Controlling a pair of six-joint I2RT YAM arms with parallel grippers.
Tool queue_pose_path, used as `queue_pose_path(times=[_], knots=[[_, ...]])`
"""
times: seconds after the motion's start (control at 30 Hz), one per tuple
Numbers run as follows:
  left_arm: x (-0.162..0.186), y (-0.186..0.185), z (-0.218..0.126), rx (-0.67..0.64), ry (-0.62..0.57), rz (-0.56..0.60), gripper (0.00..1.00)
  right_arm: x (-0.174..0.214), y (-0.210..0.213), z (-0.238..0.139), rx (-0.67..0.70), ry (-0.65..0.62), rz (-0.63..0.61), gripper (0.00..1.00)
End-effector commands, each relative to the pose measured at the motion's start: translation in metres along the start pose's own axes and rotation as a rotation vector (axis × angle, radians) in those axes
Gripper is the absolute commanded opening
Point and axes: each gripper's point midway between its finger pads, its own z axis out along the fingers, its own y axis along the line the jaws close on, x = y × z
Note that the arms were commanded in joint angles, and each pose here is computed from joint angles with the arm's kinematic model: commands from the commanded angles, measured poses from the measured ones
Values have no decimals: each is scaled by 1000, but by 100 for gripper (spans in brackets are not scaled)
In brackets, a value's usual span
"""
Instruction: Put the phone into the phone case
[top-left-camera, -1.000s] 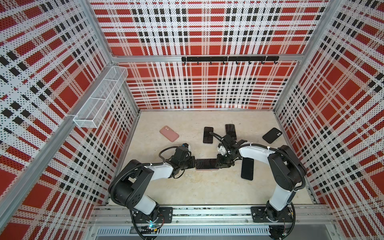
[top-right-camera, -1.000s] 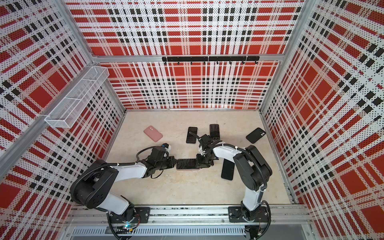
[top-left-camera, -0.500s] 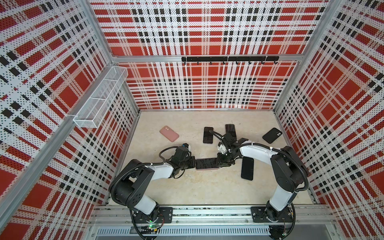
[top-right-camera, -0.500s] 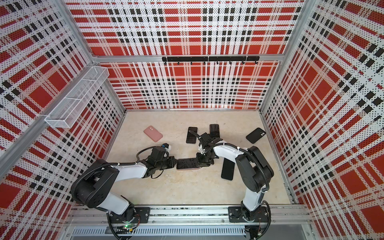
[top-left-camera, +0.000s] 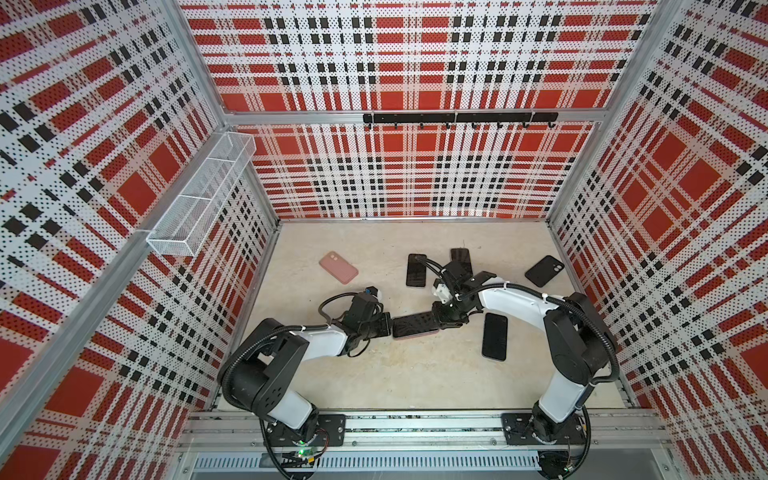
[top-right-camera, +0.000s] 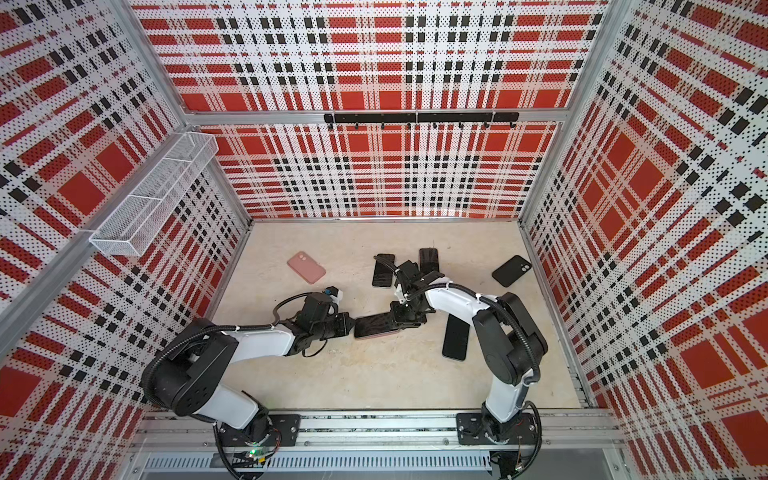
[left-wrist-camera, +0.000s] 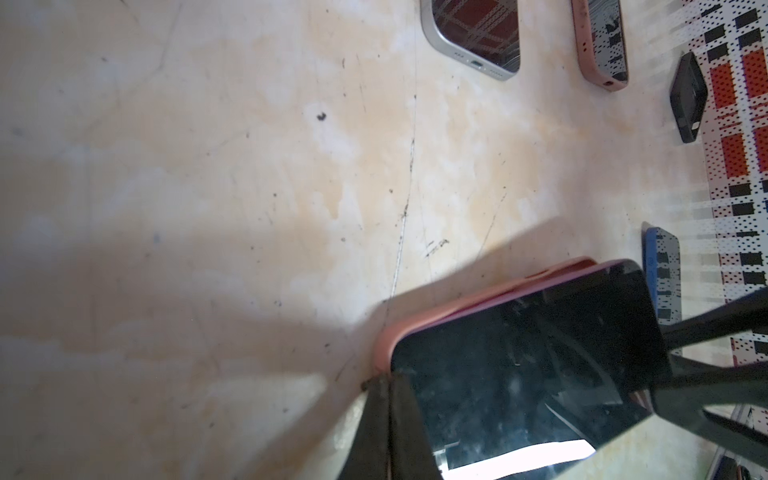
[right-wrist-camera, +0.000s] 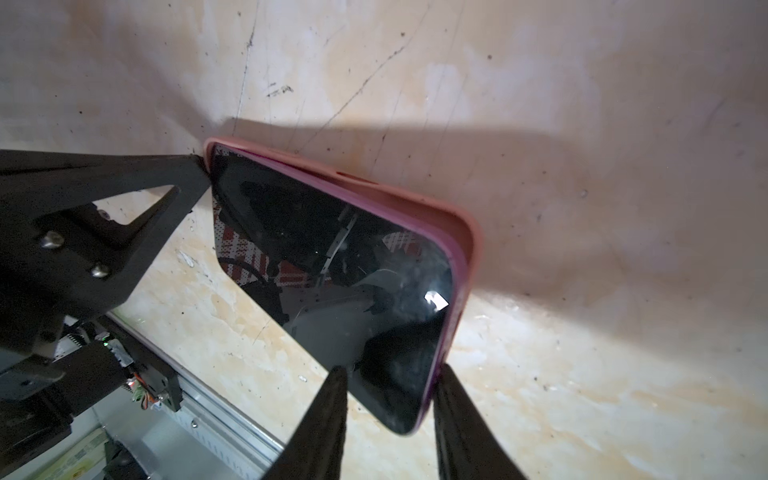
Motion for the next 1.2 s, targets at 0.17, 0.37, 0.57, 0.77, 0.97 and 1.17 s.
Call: queue_pose_path(times=[0.17, 0.37, 0.57, 0.77, 0.97, 1.17], knots=[[64, 13, -7, -15, 243, -16, 12, -9, -1, -24, -44, -85, -15, 44], [55, 5, -20, 22, 213, -37, 25, -16, 3, -10, -99, -82, -22, 40], [65, 9, -21, 15, 230, -59, 29, -16, -31, -5, -8, -69, 18, 45], [66, 7, -18, 18, 237, -57, 28, -10, -36, 13, -50, -33, 31, 55], [69, 12, -12, -1, 248, -53, 25, -10, -26, 26, -116, -16, 27, 47], [65, 13, -6, -10, 249, -41, 22, -12, -20, 17, -104, -23, 8, 41]])
